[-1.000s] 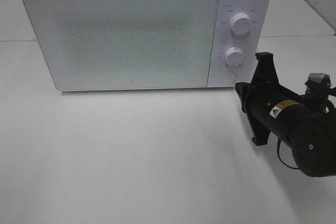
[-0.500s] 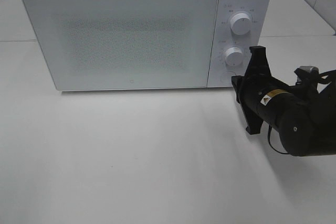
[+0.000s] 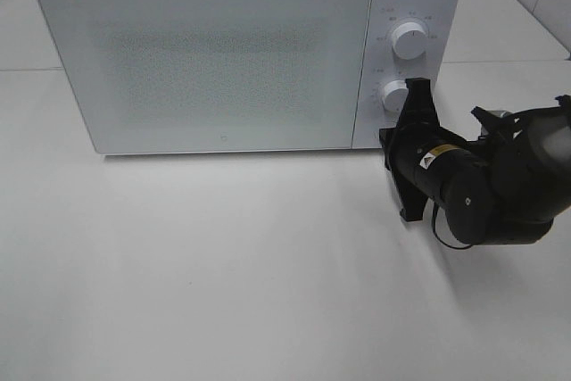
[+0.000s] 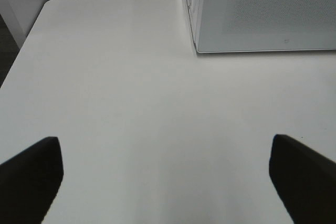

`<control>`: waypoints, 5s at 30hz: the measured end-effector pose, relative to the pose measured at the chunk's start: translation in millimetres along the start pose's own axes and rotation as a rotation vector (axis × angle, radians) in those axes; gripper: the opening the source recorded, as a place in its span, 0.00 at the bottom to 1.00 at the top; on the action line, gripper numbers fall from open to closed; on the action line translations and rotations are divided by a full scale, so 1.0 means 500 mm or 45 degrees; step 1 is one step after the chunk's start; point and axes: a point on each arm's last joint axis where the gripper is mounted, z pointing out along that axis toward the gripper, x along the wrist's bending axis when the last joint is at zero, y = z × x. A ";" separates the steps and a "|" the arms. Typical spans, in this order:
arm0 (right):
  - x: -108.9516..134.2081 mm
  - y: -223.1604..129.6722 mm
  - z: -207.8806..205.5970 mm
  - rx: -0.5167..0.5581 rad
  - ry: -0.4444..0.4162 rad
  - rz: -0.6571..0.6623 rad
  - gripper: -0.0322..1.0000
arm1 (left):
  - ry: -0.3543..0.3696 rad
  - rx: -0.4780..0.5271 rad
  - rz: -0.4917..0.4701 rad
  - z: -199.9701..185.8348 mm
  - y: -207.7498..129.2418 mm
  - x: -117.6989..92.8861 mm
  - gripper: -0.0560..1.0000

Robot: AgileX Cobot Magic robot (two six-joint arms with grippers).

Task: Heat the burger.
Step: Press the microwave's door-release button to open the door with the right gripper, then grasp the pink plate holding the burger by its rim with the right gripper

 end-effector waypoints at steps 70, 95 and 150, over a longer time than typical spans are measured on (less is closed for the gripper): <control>0.013 0.013 0.070 -0.171 -0.042 -0.053 0.03 | 0.000 0.000 0.000 0.000 0.000 0.000 0.99; 0.010 0.006 0.061 -0.150 -0.039 -0.071 0.03 | 0.001 0.000 0.001 0.000 0.000 0.000 0.99; 0.113 -0.023 -0.190 0.579 -0.389 -1.307 0.03 | 0.001 0.000 0.001 0.000 0.000 0.000 0.99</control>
